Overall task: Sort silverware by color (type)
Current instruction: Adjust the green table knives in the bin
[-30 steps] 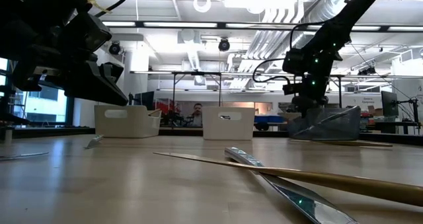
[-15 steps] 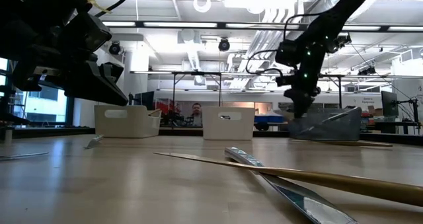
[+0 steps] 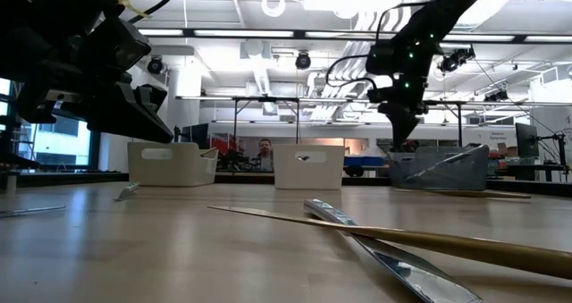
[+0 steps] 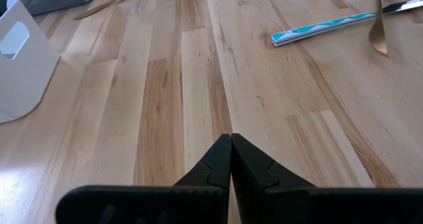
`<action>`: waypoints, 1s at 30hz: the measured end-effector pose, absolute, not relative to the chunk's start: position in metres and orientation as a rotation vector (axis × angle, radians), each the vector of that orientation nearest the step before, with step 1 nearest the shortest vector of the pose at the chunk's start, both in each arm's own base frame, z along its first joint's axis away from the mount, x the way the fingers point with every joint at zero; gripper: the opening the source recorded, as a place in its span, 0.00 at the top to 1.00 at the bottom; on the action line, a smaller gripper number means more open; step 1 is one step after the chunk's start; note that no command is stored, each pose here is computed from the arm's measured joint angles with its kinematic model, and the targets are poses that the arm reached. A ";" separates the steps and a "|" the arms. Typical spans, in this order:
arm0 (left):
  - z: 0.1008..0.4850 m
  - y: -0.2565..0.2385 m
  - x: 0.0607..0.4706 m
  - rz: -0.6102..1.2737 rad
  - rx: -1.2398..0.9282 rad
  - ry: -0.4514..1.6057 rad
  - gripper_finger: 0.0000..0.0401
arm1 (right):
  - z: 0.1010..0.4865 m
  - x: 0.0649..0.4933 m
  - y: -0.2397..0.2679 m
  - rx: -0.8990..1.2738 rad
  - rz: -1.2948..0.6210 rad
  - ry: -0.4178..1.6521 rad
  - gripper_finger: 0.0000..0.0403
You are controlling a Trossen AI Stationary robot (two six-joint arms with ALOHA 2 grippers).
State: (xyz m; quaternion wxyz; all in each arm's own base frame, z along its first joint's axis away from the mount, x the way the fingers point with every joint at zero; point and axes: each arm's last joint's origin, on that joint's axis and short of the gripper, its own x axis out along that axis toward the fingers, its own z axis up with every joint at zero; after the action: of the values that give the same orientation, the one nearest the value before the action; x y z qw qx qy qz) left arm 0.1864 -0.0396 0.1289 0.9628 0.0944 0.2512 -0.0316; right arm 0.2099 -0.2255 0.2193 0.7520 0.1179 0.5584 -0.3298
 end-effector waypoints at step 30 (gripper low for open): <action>0.128 -0.039 0.186 -0.065 0.194 0.524 1.00 | 0.178 0.200 -0.248 0.351 -0.651 1.351 0.58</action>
State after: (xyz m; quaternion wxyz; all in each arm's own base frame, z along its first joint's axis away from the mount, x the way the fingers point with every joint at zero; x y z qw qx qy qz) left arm 0.1856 -0.0395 0.1276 0.9607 0.0956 0.2585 -0.0320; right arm 0.1998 -0.2476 0.1782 0.7180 0.1587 0.6106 -0.2941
